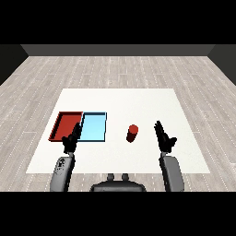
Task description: Pick the red can and put it in the red box
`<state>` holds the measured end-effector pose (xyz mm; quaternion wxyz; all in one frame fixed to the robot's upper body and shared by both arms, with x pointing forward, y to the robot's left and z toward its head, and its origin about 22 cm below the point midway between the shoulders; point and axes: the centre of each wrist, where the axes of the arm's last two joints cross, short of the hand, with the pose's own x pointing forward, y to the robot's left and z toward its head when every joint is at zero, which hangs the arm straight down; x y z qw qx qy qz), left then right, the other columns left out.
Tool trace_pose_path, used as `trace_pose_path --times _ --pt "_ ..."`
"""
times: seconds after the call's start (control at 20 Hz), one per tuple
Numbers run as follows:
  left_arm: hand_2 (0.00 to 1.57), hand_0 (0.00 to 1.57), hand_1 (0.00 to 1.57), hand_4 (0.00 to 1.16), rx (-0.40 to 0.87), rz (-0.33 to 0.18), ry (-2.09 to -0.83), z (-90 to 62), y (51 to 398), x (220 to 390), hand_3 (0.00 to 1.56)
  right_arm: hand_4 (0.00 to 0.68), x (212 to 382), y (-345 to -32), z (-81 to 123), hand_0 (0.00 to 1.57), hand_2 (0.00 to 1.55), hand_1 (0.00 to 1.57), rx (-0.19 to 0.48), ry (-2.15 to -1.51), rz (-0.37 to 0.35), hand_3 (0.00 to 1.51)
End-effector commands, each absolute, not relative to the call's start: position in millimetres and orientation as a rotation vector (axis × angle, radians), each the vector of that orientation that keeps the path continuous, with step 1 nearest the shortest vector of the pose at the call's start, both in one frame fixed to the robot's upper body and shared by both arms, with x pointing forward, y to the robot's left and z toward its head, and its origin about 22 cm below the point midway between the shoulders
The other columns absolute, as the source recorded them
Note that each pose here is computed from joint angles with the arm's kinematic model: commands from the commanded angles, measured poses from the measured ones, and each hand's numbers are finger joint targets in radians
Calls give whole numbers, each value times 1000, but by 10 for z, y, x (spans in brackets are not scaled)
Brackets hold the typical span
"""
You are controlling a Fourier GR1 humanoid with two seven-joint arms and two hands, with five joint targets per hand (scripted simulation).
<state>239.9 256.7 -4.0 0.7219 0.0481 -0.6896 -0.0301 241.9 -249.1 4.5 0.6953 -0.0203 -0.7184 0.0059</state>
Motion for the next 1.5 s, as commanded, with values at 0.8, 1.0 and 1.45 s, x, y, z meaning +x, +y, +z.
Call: trace_pose_path --times 0.8,1.0,1.45 --pt "0 0 0 0 -64 14 -2040 25 2410 2447 0 0 1985 -3364 211 0 0 0 72 -1930 53 0" --pt "0 0 0 0 -56 -1 -2037 84 2579 2371 0 0 2103 -3357 209 0 0 0 63 -1926 53 0" --pt "0 0 0 0 -45 19 -2077 3 2541 2155 0 0 2354 -3105 75 0 0 0 112 -1892 33 0"
